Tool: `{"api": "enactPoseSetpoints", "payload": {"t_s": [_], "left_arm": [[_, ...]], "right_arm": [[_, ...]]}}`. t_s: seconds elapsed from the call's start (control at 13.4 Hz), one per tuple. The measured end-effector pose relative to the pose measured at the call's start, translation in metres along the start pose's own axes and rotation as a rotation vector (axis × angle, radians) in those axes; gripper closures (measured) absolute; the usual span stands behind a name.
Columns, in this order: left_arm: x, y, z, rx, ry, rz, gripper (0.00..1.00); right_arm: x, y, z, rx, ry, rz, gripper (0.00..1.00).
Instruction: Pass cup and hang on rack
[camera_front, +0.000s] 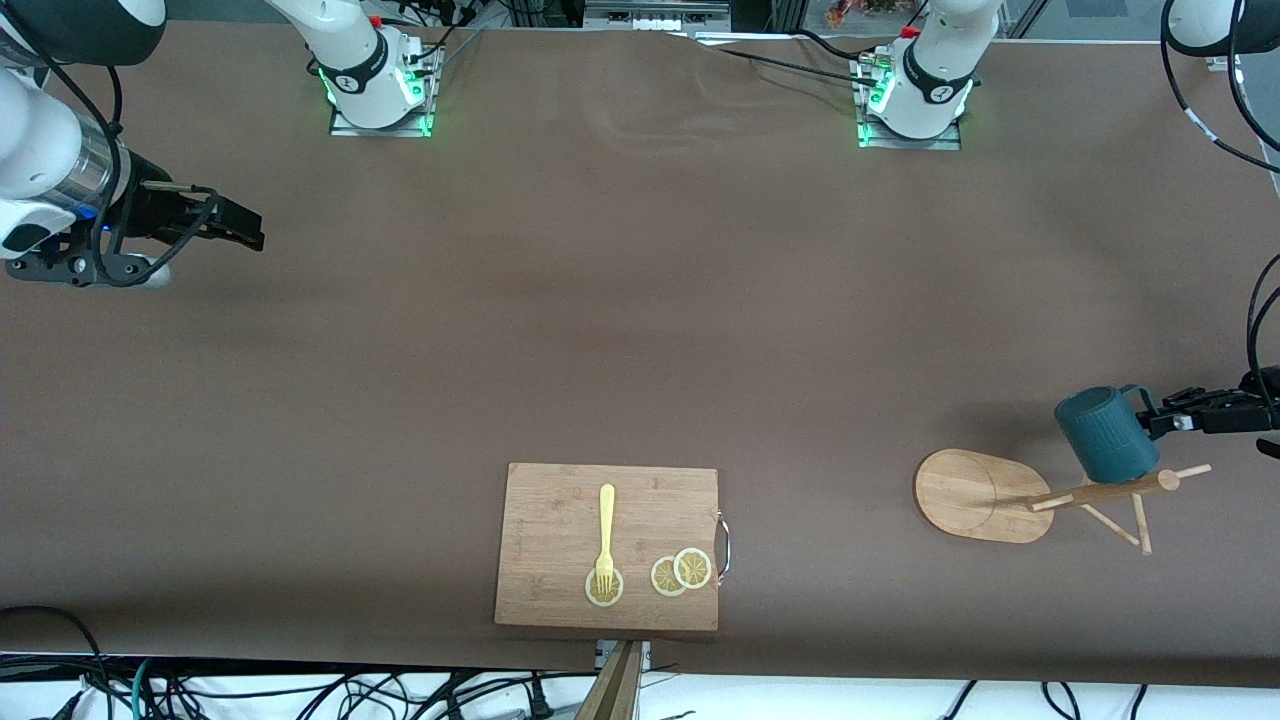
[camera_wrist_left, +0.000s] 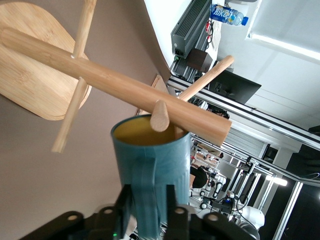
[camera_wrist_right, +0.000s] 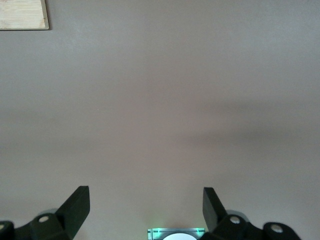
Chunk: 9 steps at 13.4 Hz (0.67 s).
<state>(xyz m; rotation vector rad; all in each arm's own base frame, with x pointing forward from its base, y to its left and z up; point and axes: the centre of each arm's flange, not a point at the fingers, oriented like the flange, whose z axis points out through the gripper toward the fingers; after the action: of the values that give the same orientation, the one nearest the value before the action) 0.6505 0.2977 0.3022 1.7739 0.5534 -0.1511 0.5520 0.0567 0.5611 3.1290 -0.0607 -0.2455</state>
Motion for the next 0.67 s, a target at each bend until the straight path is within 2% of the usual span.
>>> {"api": "enactPoseSetpoints", "payload": {"t_s": [0.15,0.37,0.45,0.52,0.67], "left_arm": [[-0.001,0.003,-0.002,0.011,-0.001,0.008,0.40],[-0.013,0.009,-0.004,0.146,-0.087,0.027,0.10],[-0.019,0.010,-0.003,0.208,-0.126,0.028,0.01],[-0.025,0.015,0.000,0.301,-0.159,0.034,0.00],[-0.040,0.057,0.026,0.538,-0.199,0.089,0.00]], "right_arm": [[0.000,0.000,0.000,0.000,0.000,0.000,0.00],[0.000,0.000,0.000,0.000,0.000,0.000,0.00],[0.000,0.000,0.000,0.000,0.000,0.000,0.00],[0.000,0.000,0.000,0.000,0.000,0.000,0.00],[0.000,0.000,0.000,0.000,0.000,-0.001,0.00]]}}
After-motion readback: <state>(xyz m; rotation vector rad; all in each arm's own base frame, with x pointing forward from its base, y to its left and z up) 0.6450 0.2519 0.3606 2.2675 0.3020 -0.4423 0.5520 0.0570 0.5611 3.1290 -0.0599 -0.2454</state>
